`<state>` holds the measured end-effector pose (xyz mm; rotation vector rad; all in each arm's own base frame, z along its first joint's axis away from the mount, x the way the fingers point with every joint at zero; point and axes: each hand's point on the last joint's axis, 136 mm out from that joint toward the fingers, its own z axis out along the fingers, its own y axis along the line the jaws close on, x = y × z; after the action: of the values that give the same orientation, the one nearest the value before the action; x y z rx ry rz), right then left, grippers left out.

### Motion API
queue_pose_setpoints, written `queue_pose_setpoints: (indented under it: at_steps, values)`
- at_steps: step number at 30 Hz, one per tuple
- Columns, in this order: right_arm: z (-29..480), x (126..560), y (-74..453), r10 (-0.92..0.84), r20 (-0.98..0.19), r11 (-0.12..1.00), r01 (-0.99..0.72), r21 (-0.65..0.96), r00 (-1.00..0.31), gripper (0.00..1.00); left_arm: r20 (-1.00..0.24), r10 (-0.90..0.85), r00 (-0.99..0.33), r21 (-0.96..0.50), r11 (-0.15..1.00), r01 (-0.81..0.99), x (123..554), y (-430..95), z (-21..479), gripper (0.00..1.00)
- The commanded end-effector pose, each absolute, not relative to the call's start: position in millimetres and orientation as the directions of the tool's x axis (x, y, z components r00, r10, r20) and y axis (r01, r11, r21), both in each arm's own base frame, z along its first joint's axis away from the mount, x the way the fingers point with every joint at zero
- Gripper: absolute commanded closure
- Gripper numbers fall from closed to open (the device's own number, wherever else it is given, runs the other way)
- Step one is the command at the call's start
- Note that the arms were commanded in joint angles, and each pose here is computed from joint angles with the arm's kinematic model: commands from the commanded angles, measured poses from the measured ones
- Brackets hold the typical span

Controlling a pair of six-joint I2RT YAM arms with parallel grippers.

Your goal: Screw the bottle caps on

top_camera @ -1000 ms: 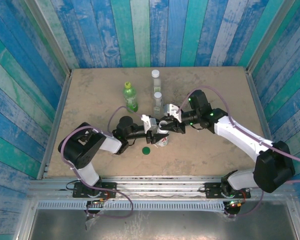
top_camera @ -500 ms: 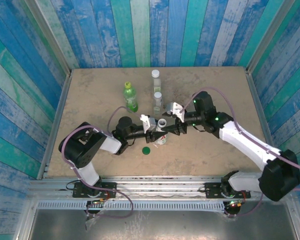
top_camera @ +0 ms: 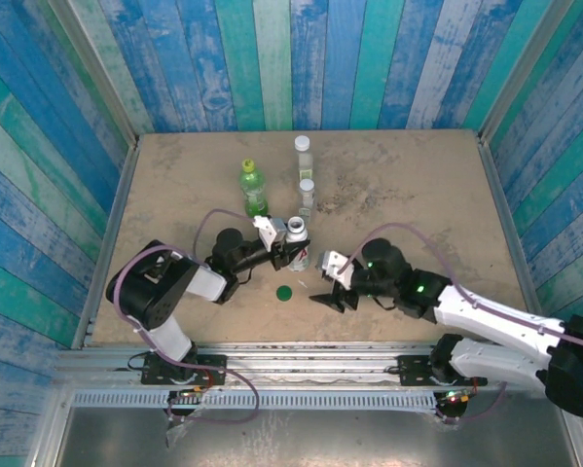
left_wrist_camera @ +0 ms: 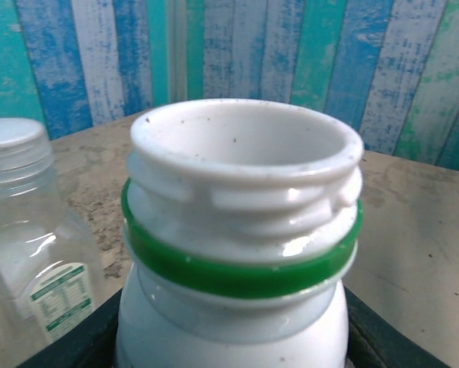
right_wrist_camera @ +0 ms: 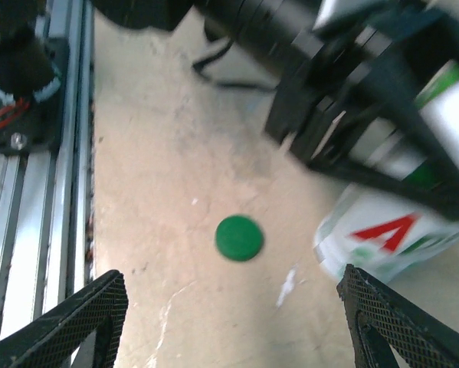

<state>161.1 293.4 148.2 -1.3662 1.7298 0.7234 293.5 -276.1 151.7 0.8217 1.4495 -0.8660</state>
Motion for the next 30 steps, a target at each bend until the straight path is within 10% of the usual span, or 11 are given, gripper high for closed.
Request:
queue_pose_setpoints:
  at_steps: [1, 22, 30]
  values:
    - [126.5, 167.2, 304.1, -0.518, -0.846, 0.313, -0.949, -0.050, -0.126, 0.25, -0.999, -0.025, -0.037, -0.045, 0.539, 0.841, 301.0, -261.9, 167.0, 0.53]
    - [15.3, 197.5, 359.1, -0.688, -0.689, 0.362, -0.931, -0.053, -0.228, 0.33, -0.998, -0.013, -0.059, -0.056, 0.582, 0.811, 307.3, -250.6, 163.0, 0.53]
    - [8.0, 187.7, 368.6, -0.697, -0.671, 0.321, -0.947, 0.022, -0.252, 0.51, -0.999, -0.004, -0.052, -0.044, 0.576, 0.816, 306.3, -251.3, 163.3, 0.52]
